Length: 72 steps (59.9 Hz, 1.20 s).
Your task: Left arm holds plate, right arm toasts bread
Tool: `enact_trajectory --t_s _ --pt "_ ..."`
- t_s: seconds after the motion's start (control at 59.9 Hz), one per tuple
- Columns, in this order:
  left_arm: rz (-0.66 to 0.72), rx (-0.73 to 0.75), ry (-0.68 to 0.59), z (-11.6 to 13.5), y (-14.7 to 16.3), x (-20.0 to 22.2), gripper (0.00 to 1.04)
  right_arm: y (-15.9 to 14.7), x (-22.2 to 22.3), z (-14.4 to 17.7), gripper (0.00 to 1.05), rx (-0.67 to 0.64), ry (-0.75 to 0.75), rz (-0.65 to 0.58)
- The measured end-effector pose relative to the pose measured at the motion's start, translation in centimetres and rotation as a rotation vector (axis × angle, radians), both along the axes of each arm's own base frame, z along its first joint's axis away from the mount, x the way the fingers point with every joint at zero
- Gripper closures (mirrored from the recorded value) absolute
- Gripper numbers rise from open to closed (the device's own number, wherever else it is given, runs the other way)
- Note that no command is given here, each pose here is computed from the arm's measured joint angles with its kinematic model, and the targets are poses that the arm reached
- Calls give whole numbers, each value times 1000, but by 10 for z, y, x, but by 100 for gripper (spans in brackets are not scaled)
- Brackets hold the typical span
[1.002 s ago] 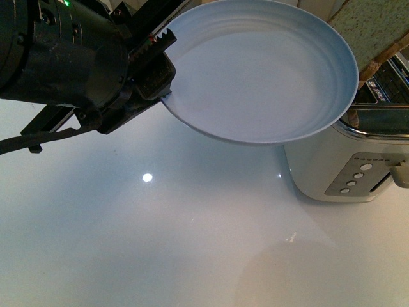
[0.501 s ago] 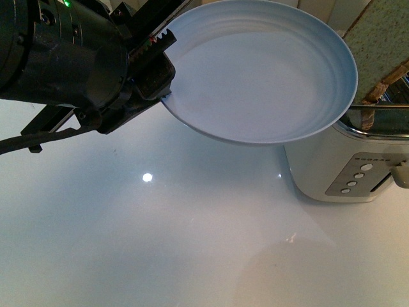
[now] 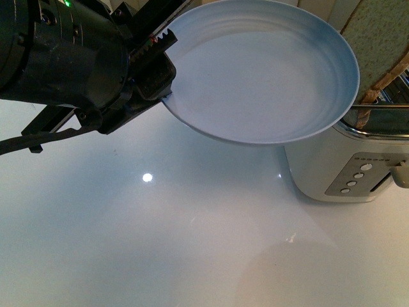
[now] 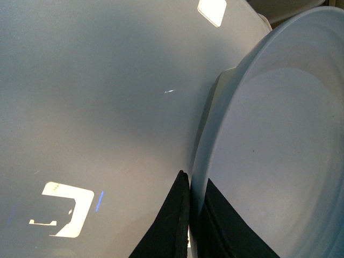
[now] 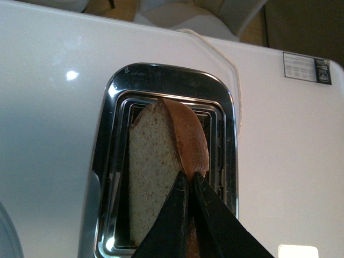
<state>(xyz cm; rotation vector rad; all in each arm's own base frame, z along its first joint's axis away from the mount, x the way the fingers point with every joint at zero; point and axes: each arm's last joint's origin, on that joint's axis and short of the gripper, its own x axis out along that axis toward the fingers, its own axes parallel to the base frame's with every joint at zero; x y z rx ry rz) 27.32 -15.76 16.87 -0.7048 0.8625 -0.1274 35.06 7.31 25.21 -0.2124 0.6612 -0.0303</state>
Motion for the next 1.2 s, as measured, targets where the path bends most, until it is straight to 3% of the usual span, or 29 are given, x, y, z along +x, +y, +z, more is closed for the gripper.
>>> enact_trajectory --t_s 0.534,0.835,1.052,1.203 --pt "-3 2 -1 0 0 0 102 5 -7 -41 103 35 45 27" --pt "-3 2 -1 0 0 0 102 5 -9 -47 103 39 38 33" --pt "-3 2 -1 0 0 0 102 6 -12 -53 72 53 53 49" --pt "-4 2 -1 0 0 0 102 5 -14 -58 42 68 60 48"
